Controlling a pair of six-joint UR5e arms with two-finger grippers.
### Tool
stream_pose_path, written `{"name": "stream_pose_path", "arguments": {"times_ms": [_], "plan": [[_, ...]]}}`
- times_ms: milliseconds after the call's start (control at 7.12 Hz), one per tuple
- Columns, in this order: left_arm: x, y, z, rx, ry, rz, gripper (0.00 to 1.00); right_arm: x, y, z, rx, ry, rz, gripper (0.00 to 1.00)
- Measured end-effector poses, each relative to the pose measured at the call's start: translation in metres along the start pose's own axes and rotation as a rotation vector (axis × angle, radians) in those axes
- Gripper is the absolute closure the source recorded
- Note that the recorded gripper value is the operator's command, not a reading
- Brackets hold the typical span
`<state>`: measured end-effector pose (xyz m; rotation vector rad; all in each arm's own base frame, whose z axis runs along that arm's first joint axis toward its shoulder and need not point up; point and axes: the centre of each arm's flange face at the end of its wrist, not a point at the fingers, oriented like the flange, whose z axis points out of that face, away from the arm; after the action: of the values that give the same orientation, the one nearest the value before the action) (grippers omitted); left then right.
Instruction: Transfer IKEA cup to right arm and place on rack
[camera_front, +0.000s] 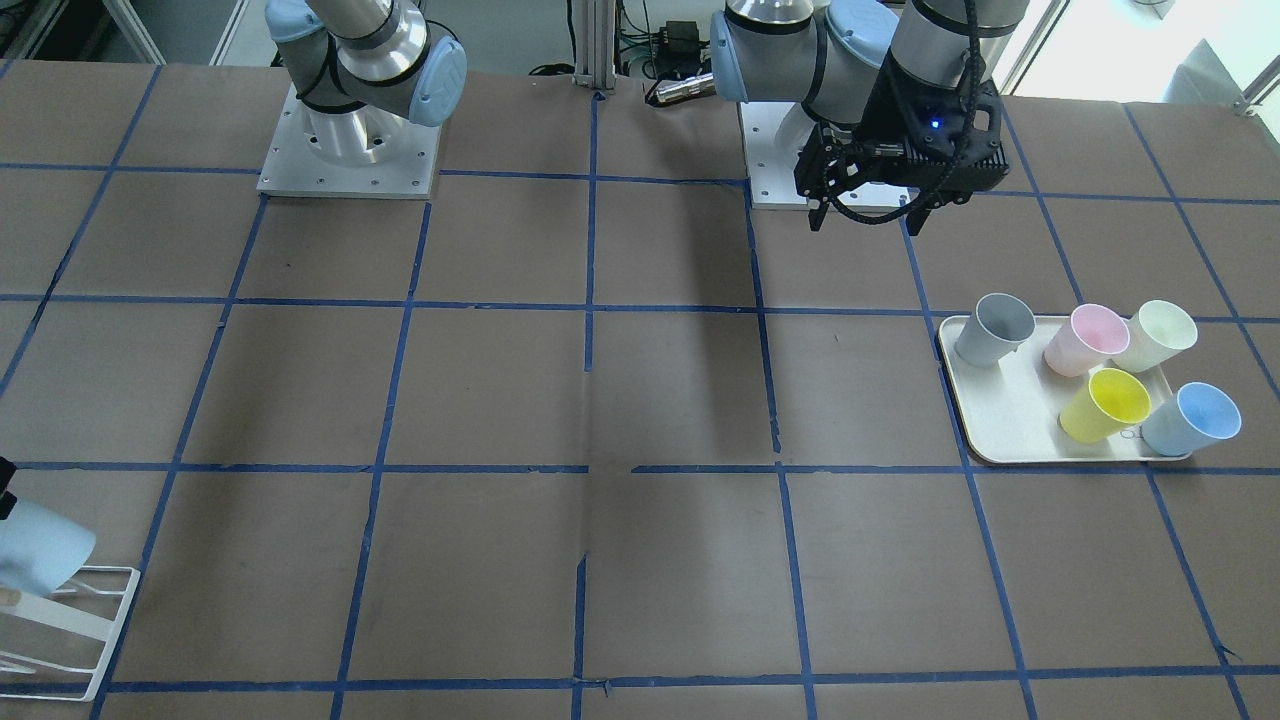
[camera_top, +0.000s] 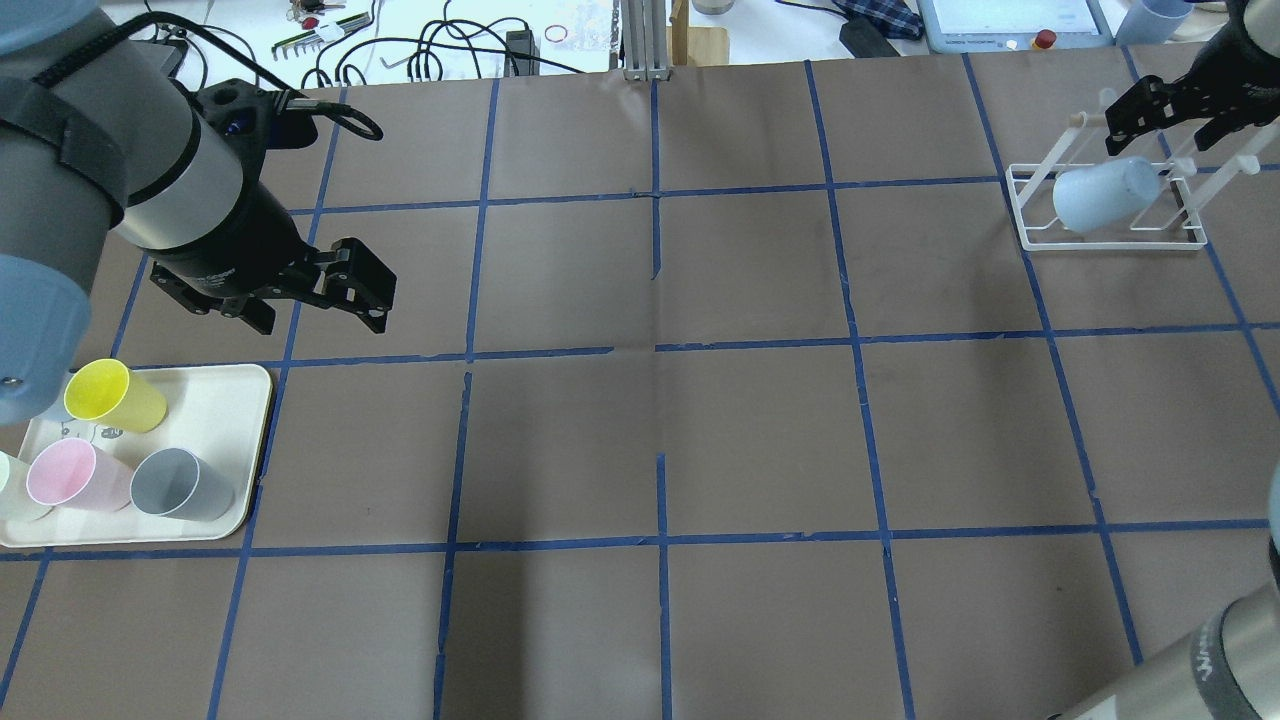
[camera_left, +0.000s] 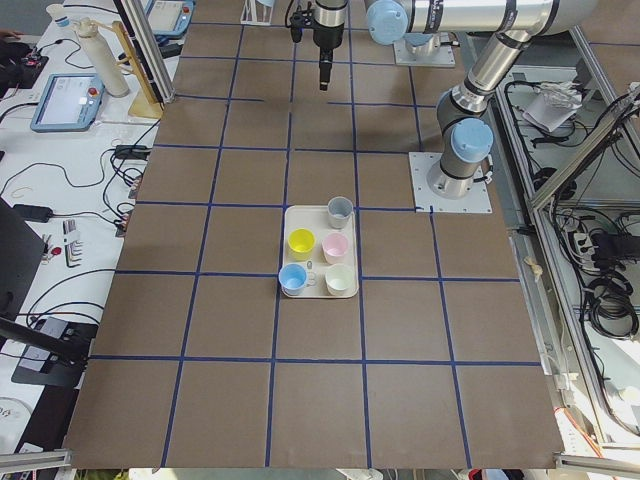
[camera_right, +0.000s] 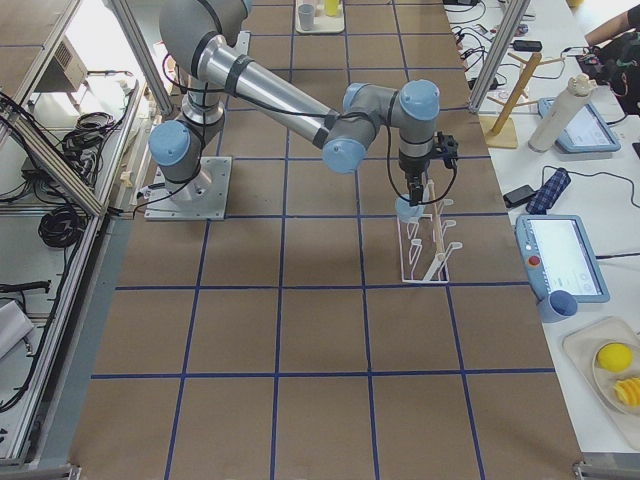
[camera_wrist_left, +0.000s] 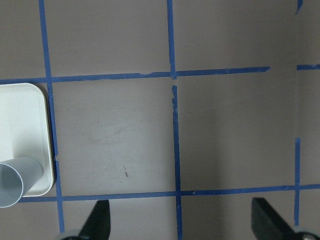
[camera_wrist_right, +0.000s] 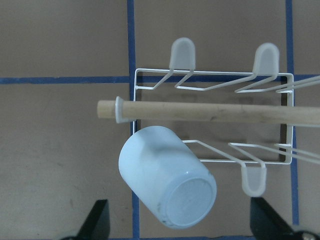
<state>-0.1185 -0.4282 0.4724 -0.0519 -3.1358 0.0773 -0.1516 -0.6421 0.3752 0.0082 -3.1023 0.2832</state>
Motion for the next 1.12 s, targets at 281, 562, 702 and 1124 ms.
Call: {"name": "stream_pose_path", "arguments": {"times_ms": [281,562,702,1124], "plan": [[0.000,0.003,-0.001,0.001,-0.001,0.002,0.00,-0.043,0.010,-0.049,-0.009,-0.017,-0.049,0.00],[0.000,0.003,-0.001,0.003,-0.001,0.003,0.00,-0.119,0.028,-0.100,-0.030,-0.050,-0.134,0.00],[0.000,0.003,-0.002,0.004,-0.001,0.003,0.00,-0.157,0.042,-0.123,-0.044,-0.063,-0.152,0.00],[0.000,0.003,-0.001,0.003,0.000,0.003,0.00,-0.238,0.090,-0.169,-0.119,-0.089,-0.086,0.00]]}}
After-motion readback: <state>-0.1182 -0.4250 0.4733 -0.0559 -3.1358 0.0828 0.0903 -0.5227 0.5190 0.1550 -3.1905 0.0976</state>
